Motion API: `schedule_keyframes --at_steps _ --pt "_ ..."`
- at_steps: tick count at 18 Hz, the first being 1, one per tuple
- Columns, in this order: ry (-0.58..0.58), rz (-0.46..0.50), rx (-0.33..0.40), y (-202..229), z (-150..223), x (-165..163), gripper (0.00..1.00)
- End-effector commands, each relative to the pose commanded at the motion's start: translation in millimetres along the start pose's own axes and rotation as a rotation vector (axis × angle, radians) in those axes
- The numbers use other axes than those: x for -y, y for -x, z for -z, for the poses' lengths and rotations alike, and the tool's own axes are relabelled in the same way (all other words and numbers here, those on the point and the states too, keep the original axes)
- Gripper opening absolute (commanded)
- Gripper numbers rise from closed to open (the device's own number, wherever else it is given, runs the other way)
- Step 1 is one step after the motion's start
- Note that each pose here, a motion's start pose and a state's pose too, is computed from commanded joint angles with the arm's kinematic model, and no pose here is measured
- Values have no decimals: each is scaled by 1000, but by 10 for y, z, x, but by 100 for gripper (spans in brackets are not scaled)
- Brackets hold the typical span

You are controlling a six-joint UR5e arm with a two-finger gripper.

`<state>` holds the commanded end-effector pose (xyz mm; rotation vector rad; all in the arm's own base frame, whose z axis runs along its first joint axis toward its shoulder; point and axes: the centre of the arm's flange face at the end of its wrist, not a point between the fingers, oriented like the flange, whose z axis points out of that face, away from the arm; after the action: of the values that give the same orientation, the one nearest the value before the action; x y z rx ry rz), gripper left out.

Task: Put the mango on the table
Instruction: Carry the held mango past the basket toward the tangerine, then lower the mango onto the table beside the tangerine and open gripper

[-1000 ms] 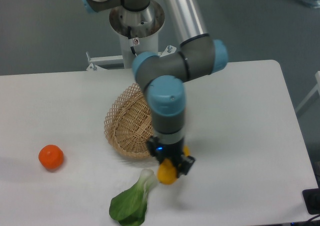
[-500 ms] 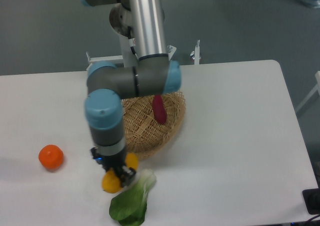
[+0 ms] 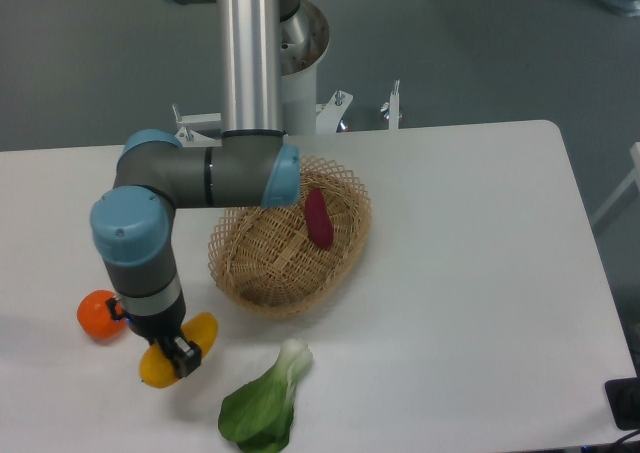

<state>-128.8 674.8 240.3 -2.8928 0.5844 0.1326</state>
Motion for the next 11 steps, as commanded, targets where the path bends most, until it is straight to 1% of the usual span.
schedule_keyframes --at_steps 3,5,8,11 --pt "19 -11 -18 -125 -120 -18 57" --pt "28 -16 -27 -166 -157 -47 63" --pt "27 -16 -26 -165 -147 -46 79" --pt "25 -17 -24 -167 -122 -47 100"
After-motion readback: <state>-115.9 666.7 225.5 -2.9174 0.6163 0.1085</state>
